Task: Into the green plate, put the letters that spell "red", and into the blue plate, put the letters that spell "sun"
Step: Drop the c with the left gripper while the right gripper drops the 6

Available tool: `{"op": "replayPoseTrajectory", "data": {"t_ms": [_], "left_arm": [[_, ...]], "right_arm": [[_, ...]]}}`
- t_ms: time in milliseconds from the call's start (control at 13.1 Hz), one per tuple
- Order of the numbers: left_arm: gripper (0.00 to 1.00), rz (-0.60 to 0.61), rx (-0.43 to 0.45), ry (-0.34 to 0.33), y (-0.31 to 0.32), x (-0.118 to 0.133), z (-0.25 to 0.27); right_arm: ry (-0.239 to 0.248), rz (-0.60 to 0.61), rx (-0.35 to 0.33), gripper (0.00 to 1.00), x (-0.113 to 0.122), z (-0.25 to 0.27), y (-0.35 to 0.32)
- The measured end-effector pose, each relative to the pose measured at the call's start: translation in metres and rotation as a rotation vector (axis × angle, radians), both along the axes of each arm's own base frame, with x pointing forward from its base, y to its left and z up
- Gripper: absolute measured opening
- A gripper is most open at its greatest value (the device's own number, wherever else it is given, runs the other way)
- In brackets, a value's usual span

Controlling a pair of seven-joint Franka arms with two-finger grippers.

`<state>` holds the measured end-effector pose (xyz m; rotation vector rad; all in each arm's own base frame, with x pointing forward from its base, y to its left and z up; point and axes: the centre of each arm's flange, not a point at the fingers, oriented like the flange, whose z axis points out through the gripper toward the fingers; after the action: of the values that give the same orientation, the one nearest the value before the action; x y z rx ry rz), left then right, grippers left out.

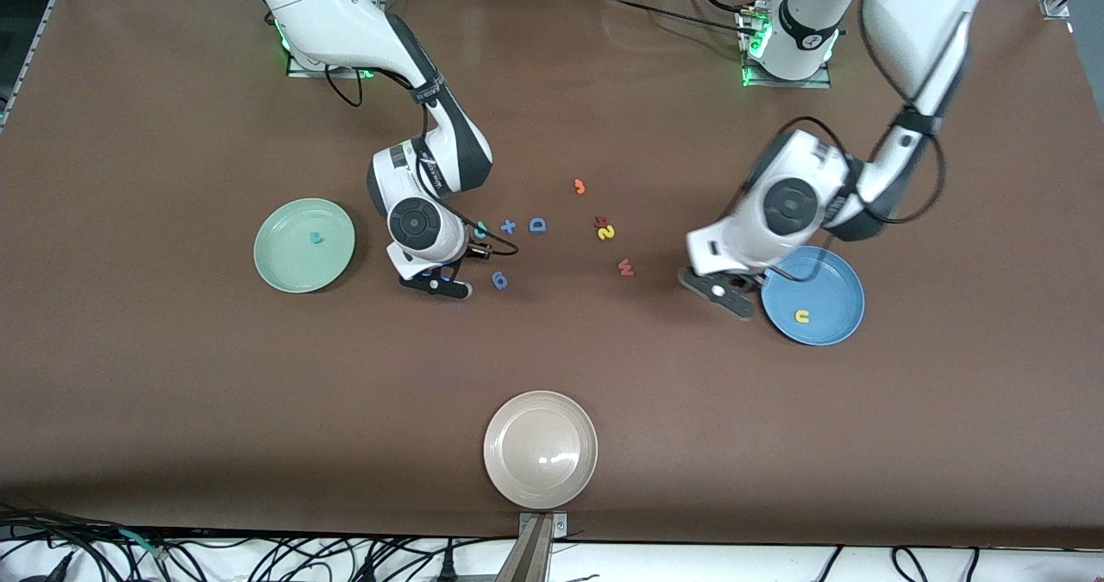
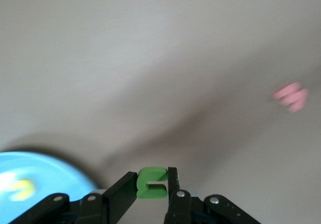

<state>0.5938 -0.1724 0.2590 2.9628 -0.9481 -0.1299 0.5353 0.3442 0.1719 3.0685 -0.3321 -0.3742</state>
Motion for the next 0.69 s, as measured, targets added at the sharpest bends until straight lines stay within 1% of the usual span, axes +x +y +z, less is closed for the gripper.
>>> {"op": "replayPoseTrajectory", "data": {"t_ms": [153,306,459,535,611,688], "left_arm": [[0.31,-0.05,-0.014,0.008,0.061,0.014,-0.005],[0.31,-0.086,-0.026,0.017,0.095,0.018,-0.011],[0.31,-0.093,-0.038,0.035,0.119,0.019,-0.023],[0.36,-0.091,-0.046,0.049,0.129,0.018,-0.032],[0.46,-0.088,-0.051,0.058,0.133,0.018,-0.038],[0.57,-0.088,-0.054,0.063,0.133,0.017,-0.041]], "right_arm": [[-0.001,-0.001,0.001,0.29,0.001,0.002,0.0],[-0.007,-0.005,0.001,0.29,0.004,0.004,-0.002],[-0.023,-0.025,-0.004,0.29,0.017,0.019,-0.014],[-0.03,-0.037,-0.008,0.29,0.027,0.034,-0.026],[-0.031,-0.039,-0.013,0.29,0.036,0.05,-0.042],[-0.021,-0.035,-0.02,0.28,0.044,0.066,-0.062]]}}
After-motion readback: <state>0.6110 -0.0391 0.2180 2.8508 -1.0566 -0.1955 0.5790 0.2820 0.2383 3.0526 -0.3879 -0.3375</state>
